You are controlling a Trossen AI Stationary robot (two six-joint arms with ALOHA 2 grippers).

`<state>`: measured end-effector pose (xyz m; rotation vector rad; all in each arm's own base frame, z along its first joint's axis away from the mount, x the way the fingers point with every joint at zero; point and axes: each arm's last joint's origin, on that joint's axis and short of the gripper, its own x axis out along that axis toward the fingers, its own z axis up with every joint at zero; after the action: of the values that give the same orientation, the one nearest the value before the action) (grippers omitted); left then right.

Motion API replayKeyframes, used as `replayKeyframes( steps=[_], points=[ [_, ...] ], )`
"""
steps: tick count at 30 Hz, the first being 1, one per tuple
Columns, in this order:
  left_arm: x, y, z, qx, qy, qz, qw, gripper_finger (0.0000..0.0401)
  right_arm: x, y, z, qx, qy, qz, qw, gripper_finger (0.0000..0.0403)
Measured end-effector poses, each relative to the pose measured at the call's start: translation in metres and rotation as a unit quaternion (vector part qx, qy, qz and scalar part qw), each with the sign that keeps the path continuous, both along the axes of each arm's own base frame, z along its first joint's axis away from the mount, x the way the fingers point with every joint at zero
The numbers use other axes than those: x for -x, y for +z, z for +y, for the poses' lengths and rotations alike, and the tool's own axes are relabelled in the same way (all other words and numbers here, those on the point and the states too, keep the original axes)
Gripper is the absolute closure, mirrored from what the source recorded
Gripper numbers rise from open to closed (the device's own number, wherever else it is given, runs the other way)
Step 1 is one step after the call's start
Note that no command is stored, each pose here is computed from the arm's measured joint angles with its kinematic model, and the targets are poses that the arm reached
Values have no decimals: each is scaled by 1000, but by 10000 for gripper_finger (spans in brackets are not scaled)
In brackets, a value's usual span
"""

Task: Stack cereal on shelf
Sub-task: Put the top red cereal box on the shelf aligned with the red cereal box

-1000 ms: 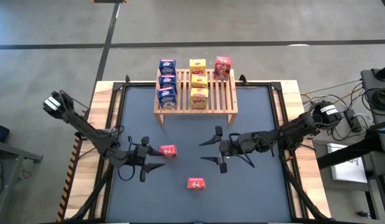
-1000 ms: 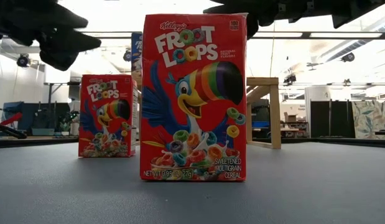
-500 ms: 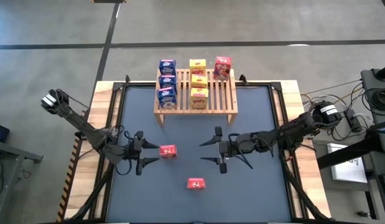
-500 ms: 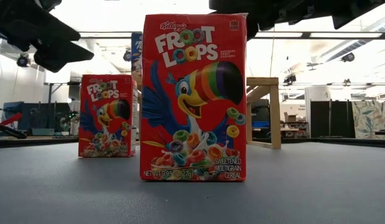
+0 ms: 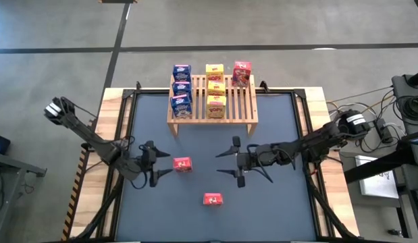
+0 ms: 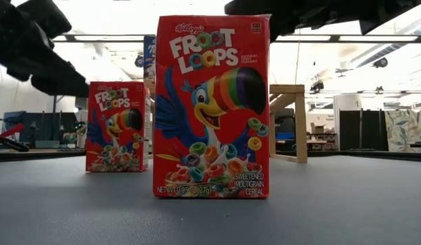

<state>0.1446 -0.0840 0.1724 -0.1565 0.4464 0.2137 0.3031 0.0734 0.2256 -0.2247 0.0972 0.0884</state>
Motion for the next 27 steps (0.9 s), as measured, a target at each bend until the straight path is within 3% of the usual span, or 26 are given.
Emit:
replayKeyframes(
  steps=[16, 27],
  points=[
    [-15, -33, -8, -15, 27, 27, 999, 97, -30, -11, 6, 4, 19, 13, 1000, 170],
    [-7, -54, 8, 16, -4, -55, 998, 110, -29, -9, 5, -2, 19, 12, 1000, 170]
  ],
)
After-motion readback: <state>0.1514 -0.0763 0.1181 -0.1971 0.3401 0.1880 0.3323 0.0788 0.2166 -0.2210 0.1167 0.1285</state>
